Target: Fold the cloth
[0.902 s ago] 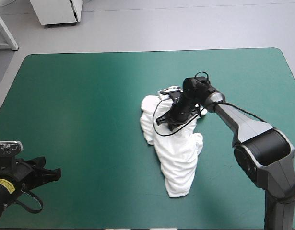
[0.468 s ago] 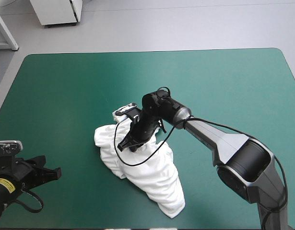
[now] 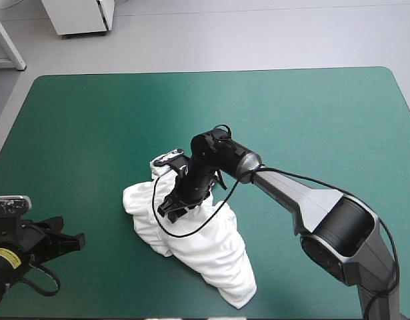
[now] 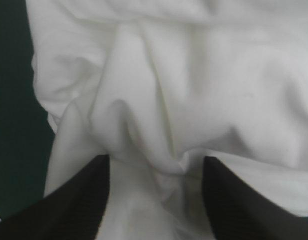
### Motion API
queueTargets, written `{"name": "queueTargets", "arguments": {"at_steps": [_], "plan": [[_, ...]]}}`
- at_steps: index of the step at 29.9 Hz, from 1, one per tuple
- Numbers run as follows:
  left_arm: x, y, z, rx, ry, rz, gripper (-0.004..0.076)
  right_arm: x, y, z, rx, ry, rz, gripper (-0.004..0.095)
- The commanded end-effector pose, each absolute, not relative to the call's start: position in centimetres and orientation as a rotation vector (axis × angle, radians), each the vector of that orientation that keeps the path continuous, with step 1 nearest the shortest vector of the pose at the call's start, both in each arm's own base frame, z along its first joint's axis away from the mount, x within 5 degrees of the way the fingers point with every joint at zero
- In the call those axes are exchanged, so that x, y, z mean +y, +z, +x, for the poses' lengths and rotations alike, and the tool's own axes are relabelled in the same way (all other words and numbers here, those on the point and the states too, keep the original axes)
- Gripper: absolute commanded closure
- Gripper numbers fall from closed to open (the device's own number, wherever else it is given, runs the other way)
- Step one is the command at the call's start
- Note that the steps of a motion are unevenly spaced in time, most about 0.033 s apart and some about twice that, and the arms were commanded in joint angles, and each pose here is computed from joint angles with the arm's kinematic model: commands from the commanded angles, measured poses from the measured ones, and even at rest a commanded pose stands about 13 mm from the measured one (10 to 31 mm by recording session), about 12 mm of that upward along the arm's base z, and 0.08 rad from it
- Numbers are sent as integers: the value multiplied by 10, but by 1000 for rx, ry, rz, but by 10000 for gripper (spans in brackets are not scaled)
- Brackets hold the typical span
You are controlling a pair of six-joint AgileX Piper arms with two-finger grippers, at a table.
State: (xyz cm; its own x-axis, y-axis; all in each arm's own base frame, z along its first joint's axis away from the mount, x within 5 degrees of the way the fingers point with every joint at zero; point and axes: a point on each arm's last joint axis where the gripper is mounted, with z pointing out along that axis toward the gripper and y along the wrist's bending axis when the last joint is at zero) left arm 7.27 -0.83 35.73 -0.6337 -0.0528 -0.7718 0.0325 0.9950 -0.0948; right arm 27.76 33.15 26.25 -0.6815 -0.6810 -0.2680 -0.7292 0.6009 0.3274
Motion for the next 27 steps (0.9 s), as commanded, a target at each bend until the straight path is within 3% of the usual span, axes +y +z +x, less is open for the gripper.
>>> {"name": "queueTargets", "arguments": {"at_steps": [1,8,12,17,21,27], "plan": [[-9,370,76,2169,-143,-9,733,320,317,271,2611,661,-1154,200],[-10,370,77,2173,-119,34,733,281,404,256,2349,495,-1086,440],[-12,364,89,2245,-39,165,732,253,436,240,2288,434,-990,455],[-27,357,118,2412,-102,252,696,237,459,220,2274,525,-897,455],[-38,368,151,2443,-84,387,581,228,456,213,2294,518,-880,455],[-47,374,202,2565,10,532,314,217,439,201,2355,495,-899,455]]}}
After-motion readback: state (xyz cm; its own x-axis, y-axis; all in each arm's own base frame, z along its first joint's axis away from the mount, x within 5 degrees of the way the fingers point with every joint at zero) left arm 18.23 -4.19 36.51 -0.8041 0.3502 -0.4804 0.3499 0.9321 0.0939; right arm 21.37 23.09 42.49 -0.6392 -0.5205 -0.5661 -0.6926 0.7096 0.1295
